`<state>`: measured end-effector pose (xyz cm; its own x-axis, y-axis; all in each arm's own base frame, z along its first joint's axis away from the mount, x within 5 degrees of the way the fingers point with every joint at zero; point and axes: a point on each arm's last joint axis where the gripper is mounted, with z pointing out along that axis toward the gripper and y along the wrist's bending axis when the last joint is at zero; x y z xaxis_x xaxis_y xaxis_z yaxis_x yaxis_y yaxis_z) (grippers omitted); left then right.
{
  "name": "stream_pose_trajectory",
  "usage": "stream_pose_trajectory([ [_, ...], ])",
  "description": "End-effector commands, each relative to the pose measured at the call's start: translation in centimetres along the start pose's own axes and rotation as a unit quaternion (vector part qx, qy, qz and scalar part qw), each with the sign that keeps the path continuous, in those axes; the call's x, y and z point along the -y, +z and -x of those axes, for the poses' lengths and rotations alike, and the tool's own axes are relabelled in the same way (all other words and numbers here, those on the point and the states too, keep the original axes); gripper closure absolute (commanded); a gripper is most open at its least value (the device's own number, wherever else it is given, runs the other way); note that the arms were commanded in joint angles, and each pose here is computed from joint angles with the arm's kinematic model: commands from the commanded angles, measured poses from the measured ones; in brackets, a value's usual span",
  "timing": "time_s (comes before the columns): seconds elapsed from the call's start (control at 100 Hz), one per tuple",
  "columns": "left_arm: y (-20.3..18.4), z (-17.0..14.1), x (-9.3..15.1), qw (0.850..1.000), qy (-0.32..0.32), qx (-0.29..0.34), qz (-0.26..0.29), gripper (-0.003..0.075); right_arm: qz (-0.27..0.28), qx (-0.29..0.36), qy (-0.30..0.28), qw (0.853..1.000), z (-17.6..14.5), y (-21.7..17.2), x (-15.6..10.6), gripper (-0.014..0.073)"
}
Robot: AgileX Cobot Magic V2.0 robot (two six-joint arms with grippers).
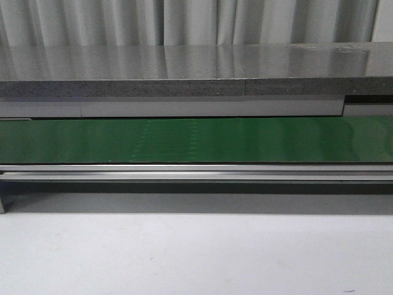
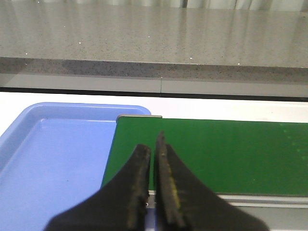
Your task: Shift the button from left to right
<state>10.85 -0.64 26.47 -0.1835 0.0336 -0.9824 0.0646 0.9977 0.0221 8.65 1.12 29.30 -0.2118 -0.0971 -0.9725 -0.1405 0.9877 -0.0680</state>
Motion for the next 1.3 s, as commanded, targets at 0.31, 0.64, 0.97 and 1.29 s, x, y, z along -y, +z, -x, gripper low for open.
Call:
stream_pose_trajectory([
  [0.31, -0.1, 1.7, -0.1, 0.999, -0.003, 0.052, 0.005, 0.0715, -0.015, 0.043, 0.006, 0.999, 1.4, -0.2, 0.3, 0.0663],
  [0.64, -0.1, 1.7, -0.1, 0.999, -0.003, 0.052, 0.005, 0.0715, -0.046, 0.072, 0.043, 0.995, -1.6, -0.5, 0.6, 0.0663],
  [0.97, -0.1, 1.7, -0.1, 0.999, -0.003, 0.052, 0.005, 0.0715, -0.058, 0.103, 0.069, 0.991, -6.3, -1.4, 0.3, 0.0663],
  [1.29, -0.1, 1.6, -0.1, 0.999, -0.003, 0.051, 0.005, 0.0715, -0.059, 0.125, 0.069, 0.988, -9.7, -1.1, 0.0, 0.0663],
])
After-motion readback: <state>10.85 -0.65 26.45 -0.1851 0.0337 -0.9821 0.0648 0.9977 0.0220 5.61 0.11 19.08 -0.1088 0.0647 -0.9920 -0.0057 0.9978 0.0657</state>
